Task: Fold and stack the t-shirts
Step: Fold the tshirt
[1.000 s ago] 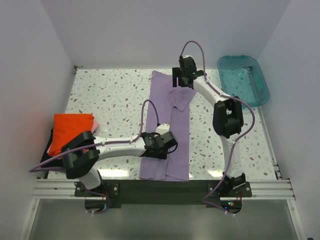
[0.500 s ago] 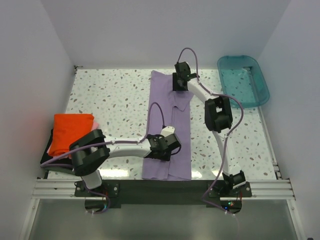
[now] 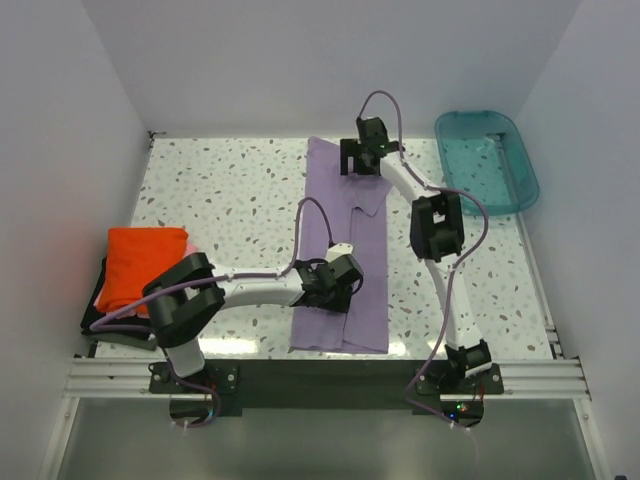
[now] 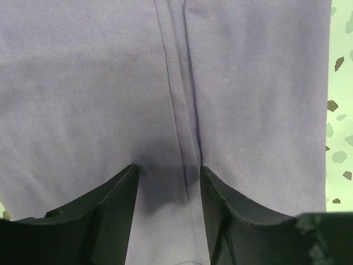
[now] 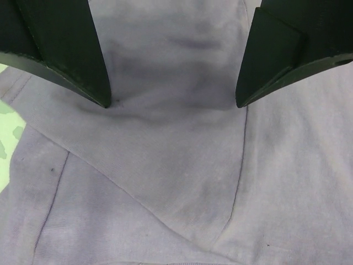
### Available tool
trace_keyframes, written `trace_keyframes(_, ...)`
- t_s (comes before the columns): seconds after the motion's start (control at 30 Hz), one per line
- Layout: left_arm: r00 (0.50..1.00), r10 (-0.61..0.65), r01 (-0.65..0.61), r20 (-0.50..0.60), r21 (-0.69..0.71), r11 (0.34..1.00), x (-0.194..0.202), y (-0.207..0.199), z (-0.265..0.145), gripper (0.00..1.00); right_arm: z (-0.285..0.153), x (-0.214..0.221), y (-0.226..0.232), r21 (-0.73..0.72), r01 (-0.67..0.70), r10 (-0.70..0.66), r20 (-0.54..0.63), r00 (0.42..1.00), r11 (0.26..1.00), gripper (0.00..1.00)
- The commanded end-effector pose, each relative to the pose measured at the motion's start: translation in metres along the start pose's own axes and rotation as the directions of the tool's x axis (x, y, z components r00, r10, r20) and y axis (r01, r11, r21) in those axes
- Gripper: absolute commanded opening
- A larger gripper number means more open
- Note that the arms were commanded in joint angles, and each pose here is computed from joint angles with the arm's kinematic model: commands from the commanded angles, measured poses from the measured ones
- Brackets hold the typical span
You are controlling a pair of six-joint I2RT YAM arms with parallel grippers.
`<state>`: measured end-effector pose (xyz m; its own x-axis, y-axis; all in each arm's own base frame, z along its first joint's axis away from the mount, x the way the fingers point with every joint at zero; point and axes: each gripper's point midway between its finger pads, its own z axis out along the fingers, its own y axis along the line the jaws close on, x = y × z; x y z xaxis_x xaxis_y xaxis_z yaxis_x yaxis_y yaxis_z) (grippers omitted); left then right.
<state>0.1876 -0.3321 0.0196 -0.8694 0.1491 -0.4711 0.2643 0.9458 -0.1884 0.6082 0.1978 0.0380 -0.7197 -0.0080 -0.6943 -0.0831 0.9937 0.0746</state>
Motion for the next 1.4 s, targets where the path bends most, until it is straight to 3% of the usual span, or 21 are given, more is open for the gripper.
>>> trace_keyframes(0.0,0.997,0.013,-0.019,0.080,0.069,0.997,-0.029,-0.017,-0.018,0.55,-0.066,-0.072,0.005,-0.032,0.006,-0.002,0.144,0.990,0.999,0.99)
trace_keyframes(0.13,0.991,-0.033,0.024,0.133,0.072,0.997,-0.043,-0.010,-0.042,0.55,-0.126,-0.099,0.000,-0.021,-0.036,0.039,0.194,0.980,0.999,0.99)
trace_keyframes(0.17,0.985,-0.058,0.043,0.160,0.091,0.995,-0.050,-0.010,-0.055,0.55,-0.131,-0.082,-0.005,-0.006,-0.050,0.050,0.143,0.988,0.999,0.99)
trace_keyframes(0.23,0.979,-0.108,0.098,0.174,0.062,0.993,-0.049,0.004,-0.063,0.56,-0.172,-0.082,0.000,-0.041,-0.097,0.102,0.151,0.983,0.994,0.99)
trace_keyframes(0.27,0.975,-0.128,0.121,0.182,0.052,0.991,-0.049,0.011,-0.073,0.56,-0.164,-0.039,-0.005,-0.016,-0.103,0.104,0.064,0.993,0.995,0.99)
trace_keyframes(0.3,0.974,-0.144,0.142,0.174,0.028,0.990,-0.041,0.021,-0.072,0.55,-0.203,-0.046,-0.005,-0.033,-0.120,0.123,0.116,0.986,0.992,0.99)
trace_keyframes(0.33,0.968,-0.187,0.186,0.170,0.021,0.982,-0.036,0.027,-0.075,0.56,-0.210,-0.035,0.006,-0.058,-0.132,0.138,0.129,0.982,0.990,0.99)
trace_keyframes(0.37,0.964,-0.209,0.209,0.166,0.017,0.978,-0.030,0.034,-0.081,0.55,-0.204,0.020,-0.001,-0.026,-0.126,0.127,0.036,0.991,0.992,0.99)
trace_keyframes(0.43,0.957,-0.254,0.259,0.138,-0.014,0.966,-0.009,0.051,-0.078,0.55,-0.240,0.046,0.008,-0.062,-0.158,0.161,0.042,0.986,0.985,0.99)
trace_keyframes(0.47,0.953,-0.271,0.275,0.137,-0.011,0.961,-0.004,0.057,-0.084,0.55,-0.235,0.098,0.002,-0.036,-0.154,0.153,-0.041,0.987,0.987,0.99)
trace_keyframes(0.53,0.947,-0.303,0.309,0.107,-0.043,0.950,0.019,0.075,-0.080,0.55,-0.265,0.124,0.010,-0.071,-0.184,0.182,-0.027,0.983,0.980,0.98)
trace_keyframes(0.57,0.942,-0.317,0.322,0.107,-0.029,0.946,0.023,0.079,-0.085,0.55,-0.263,0.168,0.005,-0.063,-0.171,0.166,-0.086,0.982,0.983,0.98)
trace_keyframes(0.63,0.942,-0.329,0.332,0.072,-0.038,0.942,0.043,0.089,-0.082,0.56,-0.288,0.190,0.008,-0.087,-0.188,0.181,-0.080,0.980,0.978,0.95)
trace_keyframes(0.67,0.940,-0.333,0.335,0.072,-0.025,0.942,0.046,0.091,-0.085,0.57,-0.291,0.220,0.003,-0.083,-0.178,0.168,-0.119,0.979,0.980,0.94)
trace_keyframes(0.87,0.947,-0.320,0.319,0.038,0.033,0.947,0.064,0.091,-0.082,0.57,-0.324,0.287,-0.008,-0.114,-0.245,0.219,-0.203,0.954,0.963,0.86)
trace_keyframes(1.17,0.947,-0.318,0.315,0.038,0.062,0.947,0.070,0.093,-0.078,0.56,-0.332,0.340,-0.023,-0.086,-0.270,0.233,-0.305,0.923,0.959,0.80)
trace_keyframes(1.37,0.951,-0.308,0.305,0.039,0.070,0.950,0.068,0.088,-0.074,0.56,-0.332,0.352,-0.026,-0.068,-0.273,0.236,-0.336,0.912,0.960,0.79)
